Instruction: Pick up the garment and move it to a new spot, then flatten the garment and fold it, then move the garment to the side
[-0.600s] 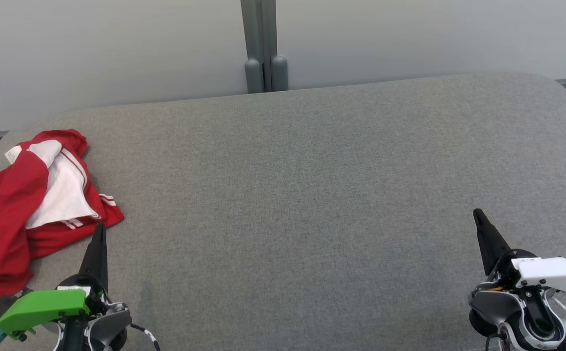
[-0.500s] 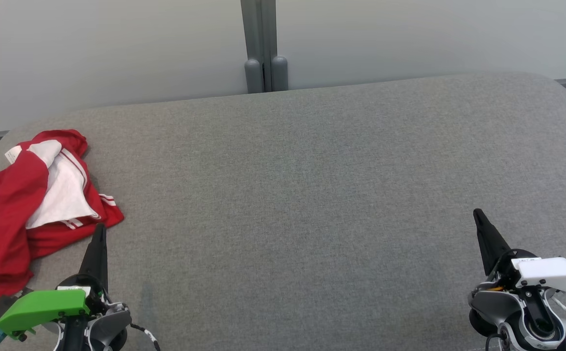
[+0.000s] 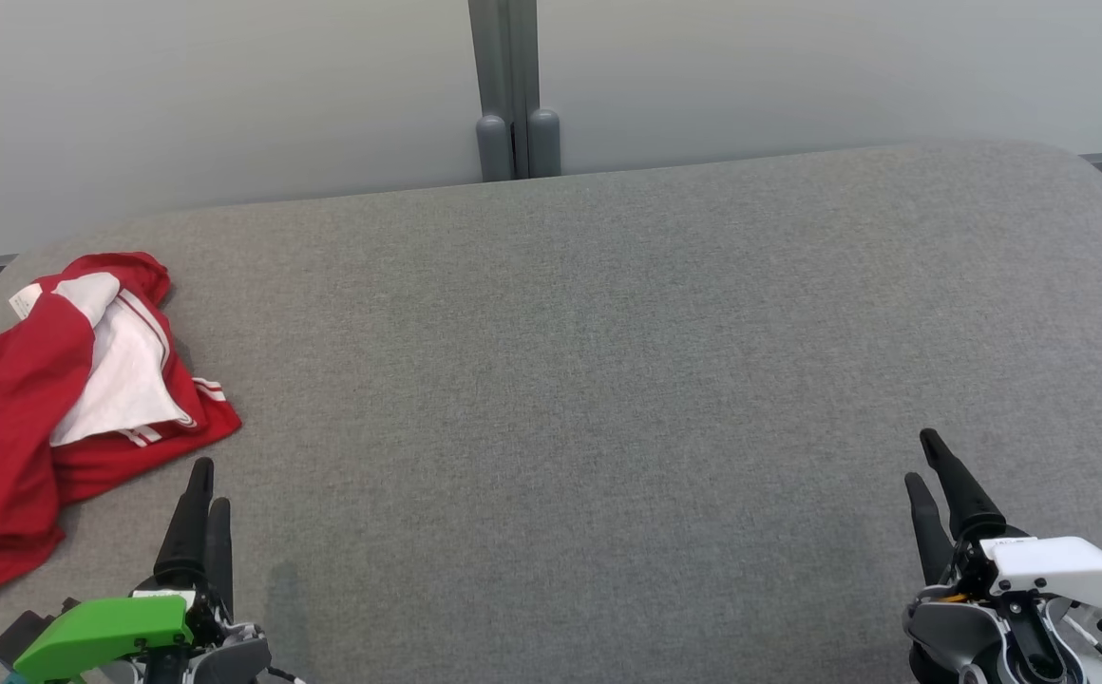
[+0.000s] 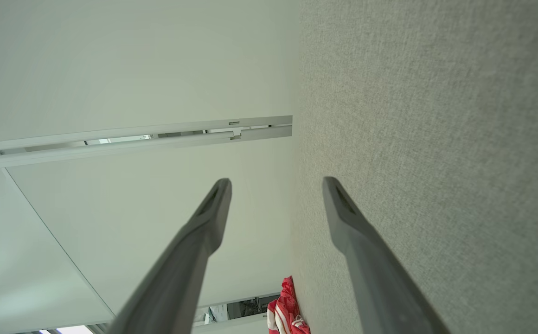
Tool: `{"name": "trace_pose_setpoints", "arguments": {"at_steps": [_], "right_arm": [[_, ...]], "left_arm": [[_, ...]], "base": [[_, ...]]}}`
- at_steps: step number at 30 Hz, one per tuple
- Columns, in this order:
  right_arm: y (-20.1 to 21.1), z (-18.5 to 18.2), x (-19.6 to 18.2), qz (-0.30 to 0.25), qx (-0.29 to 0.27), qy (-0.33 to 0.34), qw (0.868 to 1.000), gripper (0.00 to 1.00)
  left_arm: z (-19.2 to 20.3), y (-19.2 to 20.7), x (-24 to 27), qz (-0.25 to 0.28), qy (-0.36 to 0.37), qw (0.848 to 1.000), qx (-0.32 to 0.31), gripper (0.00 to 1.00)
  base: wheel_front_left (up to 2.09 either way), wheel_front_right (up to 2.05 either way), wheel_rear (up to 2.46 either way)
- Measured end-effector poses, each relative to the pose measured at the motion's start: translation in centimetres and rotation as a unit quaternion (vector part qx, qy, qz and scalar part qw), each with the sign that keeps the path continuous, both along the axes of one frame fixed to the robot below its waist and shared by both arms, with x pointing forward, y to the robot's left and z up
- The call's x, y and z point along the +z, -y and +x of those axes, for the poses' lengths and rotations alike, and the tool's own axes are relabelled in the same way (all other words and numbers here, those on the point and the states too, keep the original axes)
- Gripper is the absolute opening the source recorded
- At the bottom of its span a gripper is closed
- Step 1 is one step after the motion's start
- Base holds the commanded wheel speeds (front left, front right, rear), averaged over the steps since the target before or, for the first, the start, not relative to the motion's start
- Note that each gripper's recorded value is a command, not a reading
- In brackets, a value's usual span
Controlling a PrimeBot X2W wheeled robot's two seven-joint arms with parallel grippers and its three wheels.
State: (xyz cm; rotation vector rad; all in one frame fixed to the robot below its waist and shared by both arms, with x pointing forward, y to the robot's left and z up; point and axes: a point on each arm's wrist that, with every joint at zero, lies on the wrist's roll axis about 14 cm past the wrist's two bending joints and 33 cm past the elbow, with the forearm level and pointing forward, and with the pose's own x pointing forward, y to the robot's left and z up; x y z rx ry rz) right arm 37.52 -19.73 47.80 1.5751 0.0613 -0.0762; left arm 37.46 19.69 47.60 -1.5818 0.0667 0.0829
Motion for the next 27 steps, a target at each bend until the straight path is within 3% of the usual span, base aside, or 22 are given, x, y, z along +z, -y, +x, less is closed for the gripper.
{"name": "trace_pose_setpoints", "arguments": {"at_steps": [16, 27], "right_arm": [[-0.3, 0.2, 1.5, -0.105, -0.001, 0.02, 0.994, 1.0], [-1.2, 0.3, 2.8, -0.204, 0.009, 0.041, 0.978, 1.0]], "left_arm": [[0.3, -0.3, 1.2, 0.105, 0.011, 0.994, 0.01, 1.0], [0.5, 0.2, 2.1, 0.219, 0.018, 0.976, 0.002, 1.0]], "base": [[0.0, 0.0, 0.0], [0.0, 0.0, 0.0]]}}
